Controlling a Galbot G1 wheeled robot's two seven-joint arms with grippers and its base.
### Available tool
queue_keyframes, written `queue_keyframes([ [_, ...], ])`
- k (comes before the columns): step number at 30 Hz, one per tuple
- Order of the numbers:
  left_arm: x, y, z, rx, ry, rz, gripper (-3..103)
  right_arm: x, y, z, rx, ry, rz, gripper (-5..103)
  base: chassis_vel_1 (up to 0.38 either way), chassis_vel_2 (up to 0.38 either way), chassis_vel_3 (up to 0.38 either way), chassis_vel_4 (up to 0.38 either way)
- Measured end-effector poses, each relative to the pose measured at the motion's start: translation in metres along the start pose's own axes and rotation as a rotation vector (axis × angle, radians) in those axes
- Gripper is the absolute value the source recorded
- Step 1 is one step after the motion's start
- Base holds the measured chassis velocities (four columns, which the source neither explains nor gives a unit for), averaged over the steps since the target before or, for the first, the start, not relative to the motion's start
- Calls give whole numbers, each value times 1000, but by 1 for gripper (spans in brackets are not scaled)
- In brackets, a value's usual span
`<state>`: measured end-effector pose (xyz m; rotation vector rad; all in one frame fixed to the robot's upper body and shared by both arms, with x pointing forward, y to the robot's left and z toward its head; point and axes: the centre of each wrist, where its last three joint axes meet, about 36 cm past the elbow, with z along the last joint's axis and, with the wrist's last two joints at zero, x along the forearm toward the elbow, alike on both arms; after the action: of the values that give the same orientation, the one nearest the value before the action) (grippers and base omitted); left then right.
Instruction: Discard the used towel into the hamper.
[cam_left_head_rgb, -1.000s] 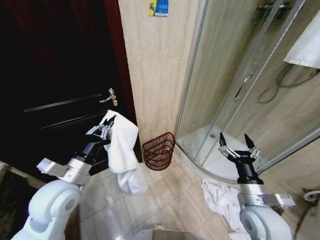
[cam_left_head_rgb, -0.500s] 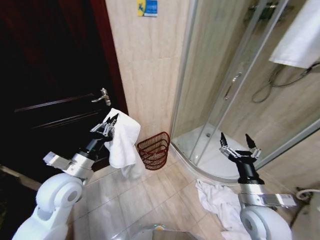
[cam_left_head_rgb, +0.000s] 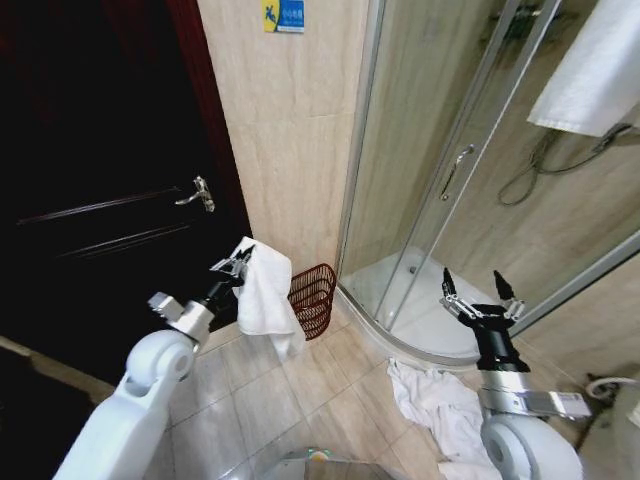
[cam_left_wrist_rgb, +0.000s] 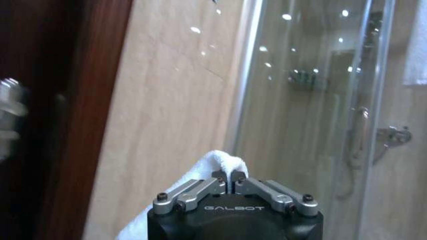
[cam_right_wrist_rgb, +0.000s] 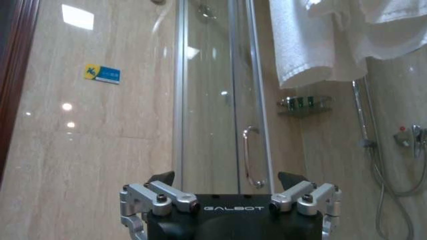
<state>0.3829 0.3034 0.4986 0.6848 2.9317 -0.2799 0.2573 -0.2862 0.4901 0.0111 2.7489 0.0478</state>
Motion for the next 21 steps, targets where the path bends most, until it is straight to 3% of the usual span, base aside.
queue_keyframes([
  [6,-38,9,2,15,-14,58,2,1,2,5,4,6,10,100,0,0,0,0],
  [13,-108,27,-17,11,-41,107,2,5,4,11,7,11,36,100,0,0,0,0],
  [21,-173,19,-36,23,-57,176,2,7,3,13,15,12,51,100,0,0,0,0],
])
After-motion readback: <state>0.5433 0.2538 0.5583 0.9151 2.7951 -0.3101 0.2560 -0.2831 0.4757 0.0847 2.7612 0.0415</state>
